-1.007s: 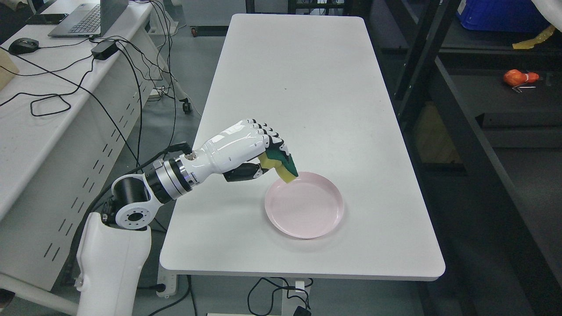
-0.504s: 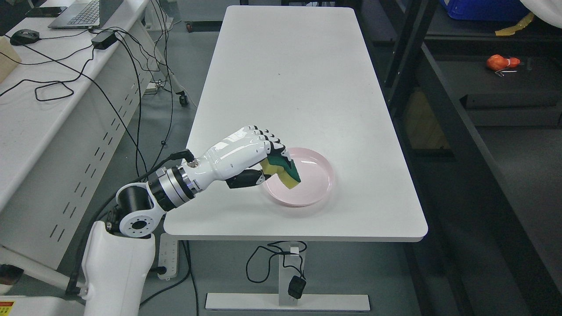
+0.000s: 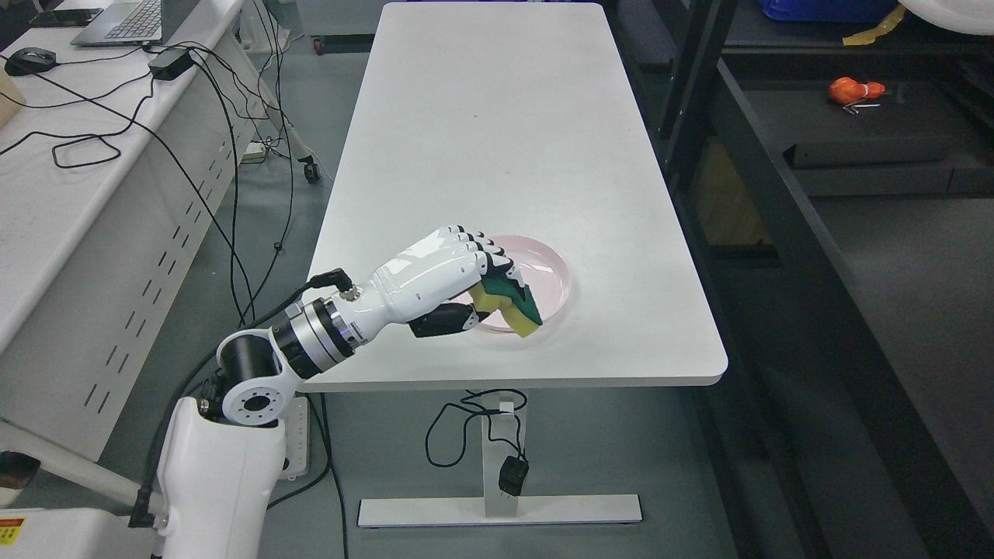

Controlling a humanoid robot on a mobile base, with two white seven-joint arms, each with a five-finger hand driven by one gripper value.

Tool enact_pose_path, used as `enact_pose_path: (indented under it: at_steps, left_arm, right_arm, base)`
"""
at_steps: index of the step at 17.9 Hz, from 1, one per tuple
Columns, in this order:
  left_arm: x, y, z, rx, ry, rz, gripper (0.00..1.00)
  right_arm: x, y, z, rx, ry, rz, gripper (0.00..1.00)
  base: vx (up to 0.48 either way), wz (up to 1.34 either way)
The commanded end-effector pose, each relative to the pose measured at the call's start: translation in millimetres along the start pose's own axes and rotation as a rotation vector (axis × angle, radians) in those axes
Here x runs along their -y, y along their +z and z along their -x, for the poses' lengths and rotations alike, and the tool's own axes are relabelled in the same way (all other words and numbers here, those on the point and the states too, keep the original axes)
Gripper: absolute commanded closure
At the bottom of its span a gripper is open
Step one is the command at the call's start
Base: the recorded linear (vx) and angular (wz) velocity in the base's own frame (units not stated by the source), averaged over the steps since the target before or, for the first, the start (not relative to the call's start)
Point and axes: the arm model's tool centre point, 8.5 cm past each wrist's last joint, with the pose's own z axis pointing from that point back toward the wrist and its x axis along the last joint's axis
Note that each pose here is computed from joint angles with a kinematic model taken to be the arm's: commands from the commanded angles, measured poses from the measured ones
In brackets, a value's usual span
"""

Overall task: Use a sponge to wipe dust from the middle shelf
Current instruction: 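Hold the sponge in the left hand while the robot turns toward the shelf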

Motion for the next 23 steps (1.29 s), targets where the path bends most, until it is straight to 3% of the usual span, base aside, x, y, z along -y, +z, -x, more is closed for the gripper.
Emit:
enact_pose_path:
  at_steps: [1, 19, 23]
  left_arm:
    - [-3.7, 8.1, 5.5, -0.024, -0.005, -0.009, 1.00]
    - [1.3, 5.7, 3.2, -0.018, 0.008, -0.004, 1.00]
    - [22.5, -22.2, -23.2, 0.089, 0.017, 0.074, 1.00]
  right_arm:
    - [10.0, -0.3, -9.5, 0.022, -0.003, 0.014, 0.00]
    - [10.0, -0.3, -9.5, 0.022, -0.003, 0.014, 0.00]
    - [10.0, -0.3, -9.5, 0.022, -0.003, 0.014, 0.00]
  base:
    - [-0.079, -0.02]
    - [-0.111, -0.32]
    - [-0.188, -0.53]
